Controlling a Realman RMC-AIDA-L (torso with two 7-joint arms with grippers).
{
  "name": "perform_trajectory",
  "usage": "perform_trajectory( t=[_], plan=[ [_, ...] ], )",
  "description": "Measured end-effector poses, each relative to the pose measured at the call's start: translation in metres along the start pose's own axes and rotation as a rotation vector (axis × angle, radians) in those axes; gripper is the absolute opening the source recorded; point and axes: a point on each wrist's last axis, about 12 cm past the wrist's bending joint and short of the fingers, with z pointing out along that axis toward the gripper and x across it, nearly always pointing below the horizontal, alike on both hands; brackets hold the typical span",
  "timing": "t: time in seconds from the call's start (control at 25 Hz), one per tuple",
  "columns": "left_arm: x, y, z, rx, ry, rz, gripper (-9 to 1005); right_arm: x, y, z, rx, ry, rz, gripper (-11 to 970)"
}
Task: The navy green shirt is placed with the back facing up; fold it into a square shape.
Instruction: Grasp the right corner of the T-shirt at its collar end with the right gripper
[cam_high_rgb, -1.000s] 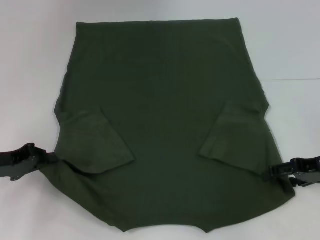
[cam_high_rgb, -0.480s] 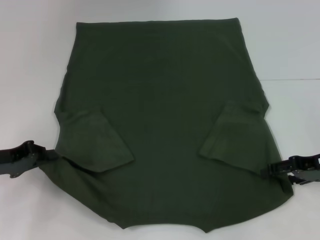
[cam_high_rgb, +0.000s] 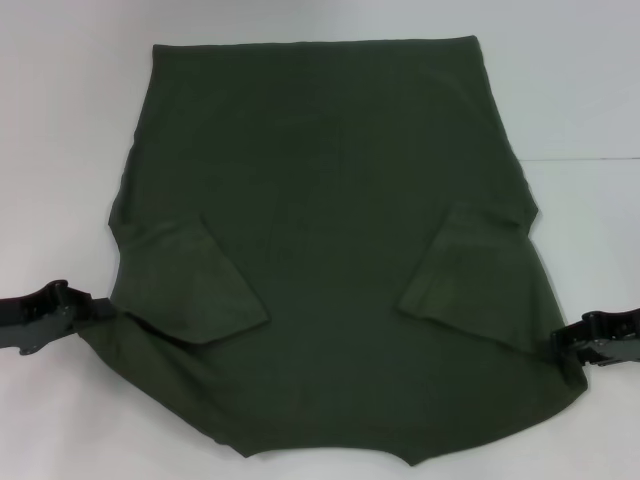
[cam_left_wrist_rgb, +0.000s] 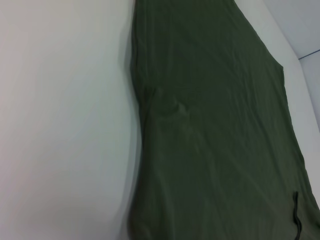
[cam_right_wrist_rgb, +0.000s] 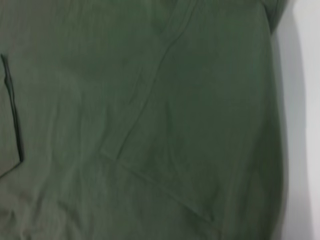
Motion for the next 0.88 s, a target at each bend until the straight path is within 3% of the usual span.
perform_trajectory(
  t=[0.48, 0.68, 0.8, 0.88],
  plan=[
    [-0.0015, -0.0018, 0.0008, 0.004, -0.002, 0.004, 3, -0.0034, -0.0017, -0.0083, 0.027, 0.025, -0.025, 425],
    [-0.0021, -0.0025, 0.0011, 0.005, -0.002, 0.005, 3, -0.0021, -0.0014, -0.0080, 0.024, 0.036, -0.033, 656],
    [-0.0029, -0.0032, 0.0012, 0.006, -0.002, 0.007, 3, -0.0017, -0.0013, -0.0078, 0.023, 0.039, -0.033, 855],
    [-0.0034, -0.0038, 0.0015, 0.007, -0.002, 0.009, 3, -0.0008, -0.0010, -0.0076, 0.020, 0.045, -0.033, 875]
  ],
)
